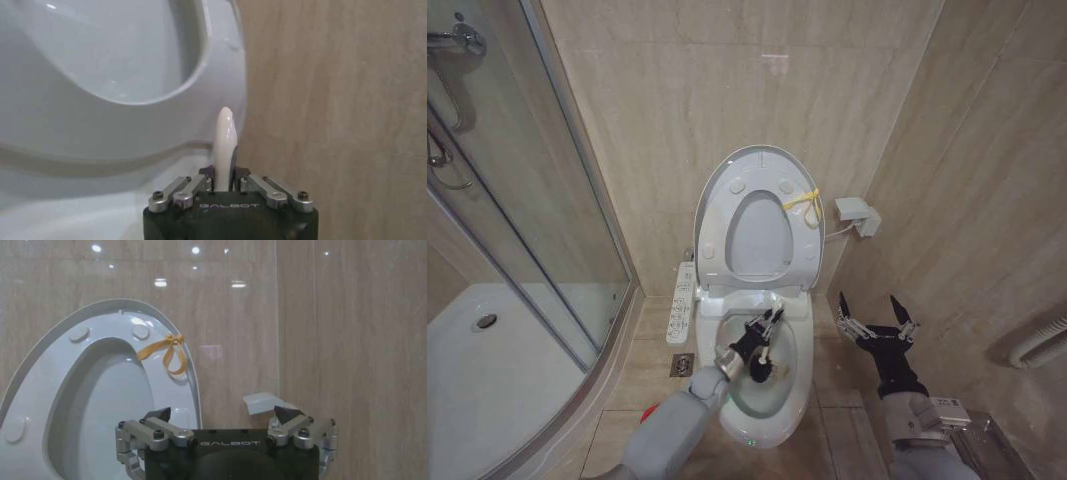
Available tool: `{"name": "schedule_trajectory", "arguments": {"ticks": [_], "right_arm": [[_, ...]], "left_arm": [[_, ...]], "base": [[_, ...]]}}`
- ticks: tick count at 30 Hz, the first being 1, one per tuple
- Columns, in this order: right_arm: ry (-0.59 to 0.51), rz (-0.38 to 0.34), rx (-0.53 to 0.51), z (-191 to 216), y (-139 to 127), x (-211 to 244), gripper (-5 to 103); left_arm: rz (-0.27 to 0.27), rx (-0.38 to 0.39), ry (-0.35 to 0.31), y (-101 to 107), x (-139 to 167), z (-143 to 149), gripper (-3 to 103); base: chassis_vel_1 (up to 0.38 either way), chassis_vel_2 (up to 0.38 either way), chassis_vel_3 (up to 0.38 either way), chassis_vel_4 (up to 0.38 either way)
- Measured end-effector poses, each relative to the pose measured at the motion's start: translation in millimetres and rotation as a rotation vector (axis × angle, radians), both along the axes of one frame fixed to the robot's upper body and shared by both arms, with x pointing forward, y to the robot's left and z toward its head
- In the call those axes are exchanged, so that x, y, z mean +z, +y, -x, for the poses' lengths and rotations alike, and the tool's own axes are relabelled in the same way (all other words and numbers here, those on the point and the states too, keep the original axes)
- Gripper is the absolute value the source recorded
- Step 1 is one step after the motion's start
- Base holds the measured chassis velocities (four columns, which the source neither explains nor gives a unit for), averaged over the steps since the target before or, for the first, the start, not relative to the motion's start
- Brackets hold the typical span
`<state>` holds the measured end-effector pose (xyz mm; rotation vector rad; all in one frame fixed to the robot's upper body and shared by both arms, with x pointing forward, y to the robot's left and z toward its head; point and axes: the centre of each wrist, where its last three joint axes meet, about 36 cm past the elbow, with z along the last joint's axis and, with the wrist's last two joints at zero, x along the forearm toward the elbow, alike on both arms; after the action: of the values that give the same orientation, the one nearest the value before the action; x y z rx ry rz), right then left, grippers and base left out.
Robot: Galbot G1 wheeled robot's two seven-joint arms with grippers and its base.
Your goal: Open the toilet lid, clean the toilet bowl with a toilet brush, close the toilet lid, and flush.
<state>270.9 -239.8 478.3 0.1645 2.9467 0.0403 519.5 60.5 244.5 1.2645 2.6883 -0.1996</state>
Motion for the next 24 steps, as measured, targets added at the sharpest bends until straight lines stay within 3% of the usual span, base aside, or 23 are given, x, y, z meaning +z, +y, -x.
{"name": "schedule_trajectory", "arguments": {"ticks": [4,13,18,19,24], "right_arm": [[0.000,0.000,0.000,0.0,0.0,0.0,100],[0.000,0.000,0.000,0.0,0.0,0.0,100],[0.000,0.000,0.000,0.0,0.0,0.0,100],[0.000,0.000,0.000,0.0,0.0,0.0,100],[0.000,0.000,0.000,0.0,0.0,0.0,100]], "left_arm": [[-0.005,-0.019,0.007,-12.0,-1.9,-0.5,19],[-0.034,-0.026,0.029,-4.6,-13.7,2.2,19],[-0.001,-0.040,0.007,-15.9,2.5,2.7,19],[0.026,-0.051,-0.003,-24.6,13.1,5.1,19],[0.022,-0.055,0.016,-27.6,5.7,10.7,19]], "base": [[0.000,0.000,0.000,0.000],[0.000,0.000,0.000,0.000],[0.000,0.000,0.000,0.000],[0.000,0.000,0.000,0.000],[0.000,0.000,0.000,0.000]]}}
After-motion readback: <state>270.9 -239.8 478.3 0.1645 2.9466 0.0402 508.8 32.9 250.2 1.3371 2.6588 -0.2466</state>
